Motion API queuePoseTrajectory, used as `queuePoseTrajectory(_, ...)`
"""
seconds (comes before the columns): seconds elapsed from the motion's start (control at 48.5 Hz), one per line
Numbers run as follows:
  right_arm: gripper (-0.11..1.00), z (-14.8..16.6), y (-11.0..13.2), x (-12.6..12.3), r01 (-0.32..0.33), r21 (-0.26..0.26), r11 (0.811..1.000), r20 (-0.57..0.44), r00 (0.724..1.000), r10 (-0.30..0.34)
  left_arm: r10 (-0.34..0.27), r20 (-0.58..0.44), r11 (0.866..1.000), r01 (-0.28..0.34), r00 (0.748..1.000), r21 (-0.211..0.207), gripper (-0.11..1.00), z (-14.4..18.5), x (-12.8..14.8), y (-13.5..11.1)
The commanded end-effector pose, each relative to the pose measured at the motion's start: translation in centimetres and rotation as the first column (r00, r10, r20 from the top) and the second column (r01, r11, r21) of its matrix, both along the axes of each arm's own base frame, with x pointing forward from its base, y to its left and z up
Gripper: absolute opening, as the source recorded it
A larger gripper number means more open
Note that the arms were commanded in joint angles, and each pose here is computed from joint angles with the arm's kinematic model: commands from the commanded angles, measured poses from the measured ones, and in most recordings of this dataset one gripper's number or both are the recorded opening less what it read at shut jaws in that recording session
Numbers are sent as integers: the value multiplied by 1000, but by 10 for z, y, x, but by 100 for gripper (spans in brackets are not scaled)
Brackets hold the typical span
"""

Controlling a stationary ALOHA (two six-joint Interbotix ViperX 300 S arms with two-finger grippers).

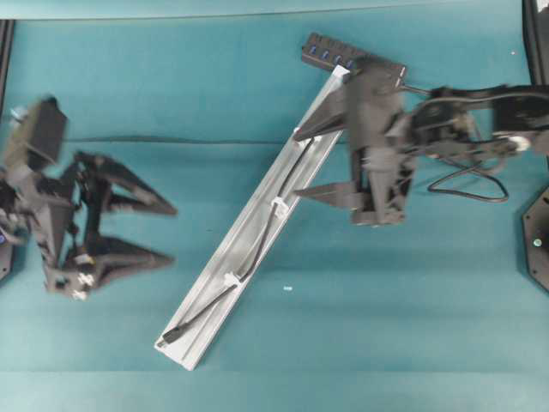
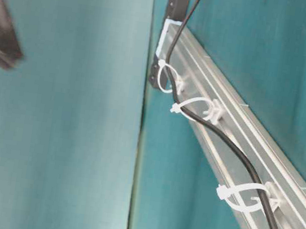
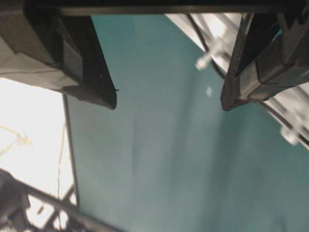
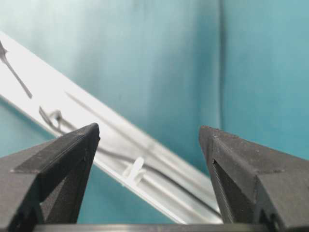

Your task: Pass the USB cable through three rings with both arms.

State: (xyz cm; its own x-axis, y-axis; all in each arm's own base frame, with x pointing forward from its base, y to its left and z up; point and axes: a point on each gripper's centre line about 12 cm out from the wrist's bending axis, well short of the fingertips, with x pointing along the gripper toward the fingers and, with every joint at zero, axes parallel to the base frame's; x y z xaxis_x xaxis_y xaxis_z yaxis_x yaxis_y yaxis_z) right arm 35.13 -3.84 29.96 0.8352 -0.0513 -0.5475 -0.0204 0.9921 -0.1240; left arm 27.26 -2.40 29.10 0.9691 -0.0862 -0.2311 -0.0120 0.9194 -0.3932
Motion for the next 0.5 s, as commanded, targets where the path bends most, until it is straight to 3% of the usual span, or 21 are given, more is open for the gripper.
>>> queuePoseTrajectory(0.0,86,14,-4,-9,23,2,1000,61,998,-23,2,57,1000,-3,998,19,94,17,-4,2)
queuePoseTrajectory(0.268,86,35,0,-47,39,3,999,181,983,-39,-11,156,997,-1,988,75,89,39,-26,5)
queuePoseTrajectory(0.475,86,42,5,-83,60,46,997,255,964,-70,-34,216,983,-6,976,183,85,54,-46,7)
